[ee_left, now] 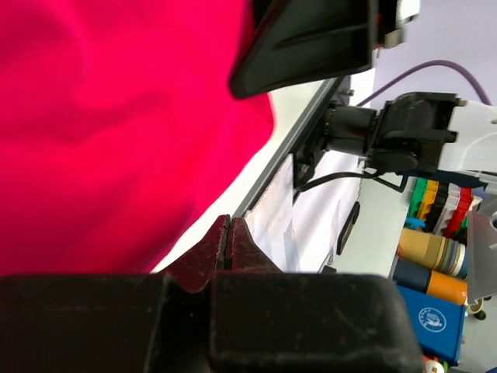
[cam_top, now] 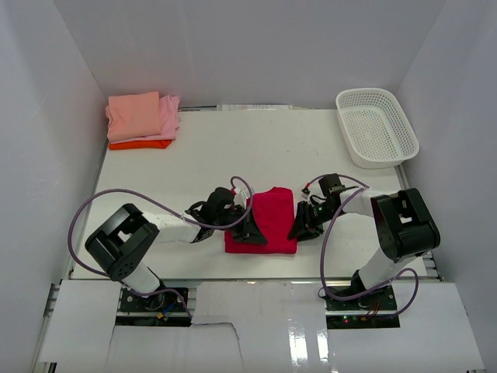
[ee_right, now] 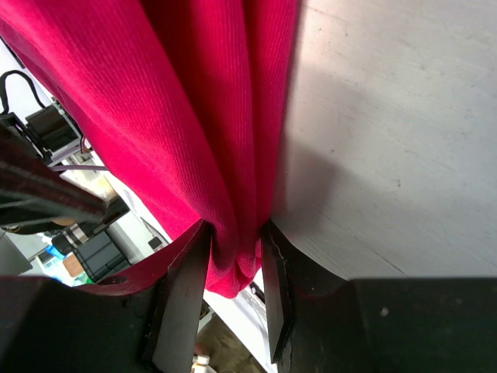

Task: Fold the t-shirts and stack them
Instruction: Smooth out wrinkles on the folded tshirt

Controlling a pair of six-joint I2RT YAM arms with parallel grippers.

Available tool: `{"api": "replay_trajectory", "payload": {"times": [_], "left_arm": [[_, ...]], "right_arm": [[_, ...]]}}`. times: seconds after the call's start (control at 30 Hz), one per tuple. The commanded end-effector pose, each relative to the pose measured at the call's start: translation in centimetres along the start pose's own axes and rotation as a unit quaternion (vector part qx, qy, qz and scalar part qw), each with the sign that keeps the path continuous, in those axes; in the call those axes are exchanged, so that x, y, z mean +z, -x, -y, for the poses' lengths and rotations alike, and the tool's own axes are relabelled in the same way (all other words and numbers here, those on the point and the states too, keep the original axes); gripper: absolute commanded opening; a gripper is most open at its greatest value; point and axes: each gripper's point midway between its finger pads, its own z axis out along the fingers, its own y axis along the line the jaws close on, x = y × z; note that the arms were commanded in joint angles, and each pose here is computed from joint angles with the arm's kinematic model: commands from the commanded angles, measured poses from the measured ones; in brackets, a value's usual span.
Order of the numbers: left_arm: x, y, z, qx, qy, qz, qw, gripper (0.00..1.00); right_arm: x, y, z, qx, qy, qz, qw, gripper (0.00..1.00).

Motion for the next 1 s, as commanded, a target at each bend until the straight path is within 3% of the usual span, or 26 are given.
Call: {"api": "replay_trajectory", "payload": {"times": [0.0,0.3,0.5,0.67,0.77,0.97], "left_arm": [[-0.2,0.3,-0.4,-0.004,0.002,0.027,1.0,0.0],[-1.4,-0.3,-5.4,-0.042,0.068,0.051,0.995,0.0],[-2.2,-2.8,-9.5,-0.091,0.123,0.045,0.987,0.0],[-2.1,-2.6,-9.7,-0.096,0.123,0.041,0.987,0.0],[-2.0,-2.8,-9.7,-0.101,0.121,0.038,0.987,0.0],[-2.2,-3.0,-9.8,-0.109,0.121,0.039,0.986,0.0]], "right_arm": [[0.1,1.2,1.0,-0.021,-0.031,0.016,0.999,0.39],[0.2,0.7,1.2,-0.021,-0.031,0.014,0.999,0.39],[0.1,0.7,1.2,-0.022,-0.033,0.015,0.999,0.39],[0.1,0.3,1.4,-0.018,-0.038,0.012,0.999,0.39],[-0.8,0.4,2.0,-0.021,-0.072,0.013,0.997,0.48],[-5.0,4.3,-0.5,-0.061,-0.101,0.078,0.99,0.52]]}}
